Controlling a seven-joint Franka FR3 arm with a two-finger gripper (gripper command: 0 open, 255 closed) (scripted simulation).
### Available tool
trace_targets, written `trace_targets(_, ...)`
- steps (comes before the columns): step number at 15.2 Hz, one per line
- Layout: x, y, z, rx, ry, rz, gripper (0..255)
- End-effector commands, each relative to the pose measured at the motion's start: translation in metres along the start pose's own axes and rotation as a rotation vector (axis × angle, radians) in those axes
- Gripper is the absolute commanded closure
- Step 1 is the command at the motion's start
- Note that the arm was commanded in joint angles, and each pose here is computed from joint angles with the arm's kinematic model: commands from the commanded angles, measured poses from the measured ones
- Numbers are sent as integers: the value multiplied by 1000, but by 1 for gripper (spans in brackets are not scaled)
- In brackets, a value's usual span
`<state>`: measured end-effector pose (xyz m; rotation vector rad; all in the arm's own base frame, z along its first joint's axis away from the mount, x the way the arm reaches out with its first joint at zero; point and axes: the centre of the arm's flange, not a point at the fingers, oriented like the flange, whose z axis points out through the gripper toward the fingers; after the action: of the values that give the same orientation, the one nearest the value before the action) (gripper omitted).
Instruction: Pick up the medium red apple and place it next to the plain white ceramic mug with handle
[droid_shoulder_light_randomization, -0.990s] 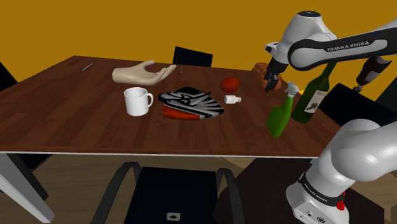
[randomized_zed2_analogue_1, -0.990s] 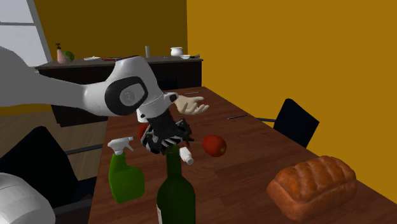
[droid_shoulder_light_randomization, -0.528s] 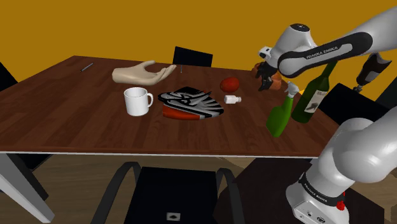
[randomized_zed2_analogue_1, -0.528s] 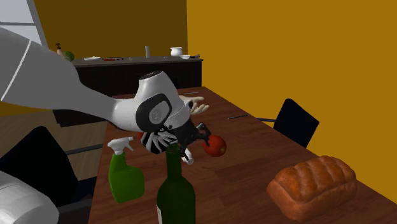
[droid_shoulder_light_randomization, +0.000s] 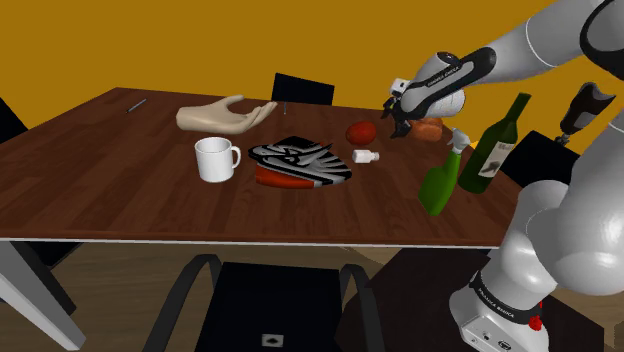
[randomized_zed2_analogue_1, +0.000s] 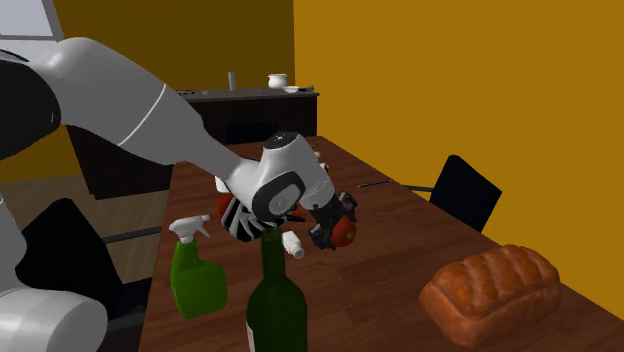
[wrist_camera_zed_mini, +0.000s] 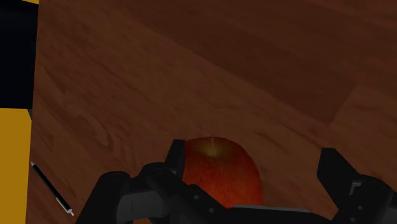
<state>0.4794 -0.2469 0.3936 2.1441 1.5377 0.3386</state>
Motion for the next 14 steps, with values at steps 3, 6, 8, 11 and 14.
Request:
trace_targets(3,-2,19,28,-43,29,-109,0)
trace_targets(6,-1,19,44,-43,29,-109,0)
trace_targets(8,-1,20,54,-43,29,-109,0)
trace_targets(11,-1,20,62,-43,29,-109,0)
trace_targets(14,-1,20,62,-43,29,-109,0)
